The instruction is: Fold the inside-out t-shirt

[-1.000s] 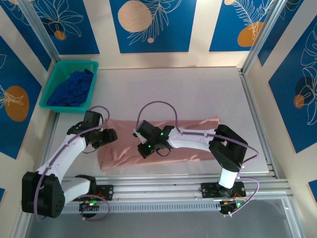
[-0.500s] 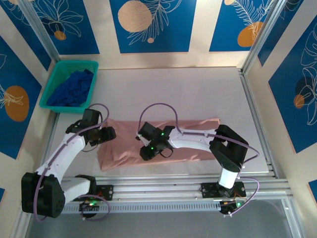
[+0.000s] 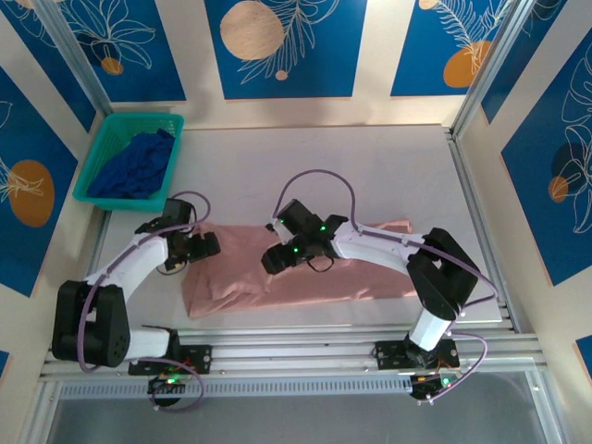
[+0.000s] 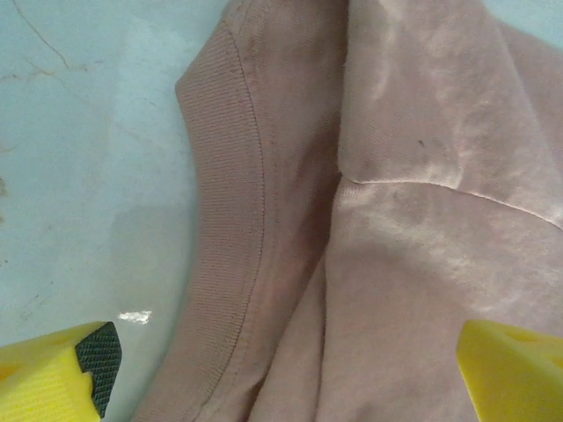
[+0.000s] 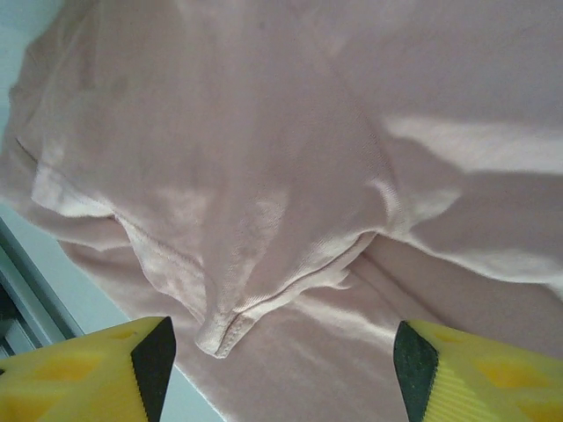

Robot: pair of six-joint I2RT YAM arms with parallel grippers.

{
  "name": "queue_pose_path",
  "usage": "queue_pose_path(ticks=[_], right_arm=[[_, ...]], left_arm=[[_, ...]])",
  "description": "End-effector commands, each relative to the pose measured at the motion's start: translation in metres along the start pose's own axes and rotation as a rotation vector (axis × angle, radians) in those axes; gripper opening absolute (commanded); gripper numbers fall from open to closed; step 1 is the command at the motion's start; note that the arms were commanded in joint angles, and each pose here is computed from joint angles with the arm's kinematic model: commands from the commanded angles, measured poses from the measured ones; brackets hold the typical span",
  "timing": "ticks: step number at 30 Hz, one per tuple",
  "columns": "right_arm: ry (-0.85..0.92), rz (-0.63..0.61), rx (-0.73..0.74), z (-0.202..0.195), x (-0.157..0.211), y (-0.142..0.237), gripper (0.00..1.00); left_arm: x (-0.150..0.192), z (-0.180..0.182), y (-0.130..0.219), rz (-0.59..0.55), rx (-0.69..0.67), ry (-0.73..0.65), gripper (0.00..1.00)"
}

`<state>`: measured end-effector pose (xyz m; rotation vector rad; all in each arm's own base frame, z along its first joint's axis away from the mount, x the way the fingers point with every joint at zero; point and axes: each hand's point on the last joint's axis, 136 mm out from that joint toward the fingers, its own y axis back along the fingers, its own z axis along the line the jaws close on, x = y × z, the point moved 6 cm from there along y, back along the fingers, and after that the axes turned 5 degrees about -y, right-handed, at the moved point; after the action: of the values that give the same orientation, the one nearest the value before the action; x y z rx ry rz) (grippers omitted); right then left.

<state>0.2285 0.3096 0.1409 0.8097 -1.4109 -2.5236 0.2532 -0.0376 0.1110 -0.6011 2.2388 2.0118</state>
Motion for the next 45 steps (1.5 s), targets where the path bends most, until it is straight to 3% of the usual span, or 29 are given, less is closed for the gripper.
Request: queue_pose_path(ticks=[1, 10, 18, 24, 34, 41, 45], right_arm=[[-0.022, -0.086, 0.002, -0.01, -0.019, 0.021, 0.69], [-0.183, -0.124, 0.112, -0.062, -0.02, 0.047, 0.69], [-0.188, -0.089, 0.064, -0.043, -0.02, 0.028, 0.68], [-0.162, -0.068, 0.072, -0.037, -0.022, 0.02, 0.68], [-0.169, -0.055, 0.067, -0.038, -0.02, 0.016, 0.67], [-0.179, -0.05, 0.062, -0.039, -0.018, 0.012, 0.67], [-0.18, -0.049, 0.063, -0.039, -0.017, 0.012, 0.67]], left_arm=[[-0.006, 0.001, 0.004, -0.038, -0.004, -0.003, 0.98], [-0.004, 0.007, 0.005, -0.066, -0.036, -0.021, 0.98], [-0.012, -0.002, -0.011, -0.066, 0.015, -0.055, 0.98], [-0.002, -0.001, -0.024, 0.012, 0.002, -0.051, 0.98], [0.011, -0.016, -0.036, 0.084, 0.106, -0.078, 0.99], [0.026, -0.027, -0.039, 0.125, 0.151, -0.126, 0.94], [0.033, -0.034, -0.035, 0.117, 0.2, -0.155, 0.87]])
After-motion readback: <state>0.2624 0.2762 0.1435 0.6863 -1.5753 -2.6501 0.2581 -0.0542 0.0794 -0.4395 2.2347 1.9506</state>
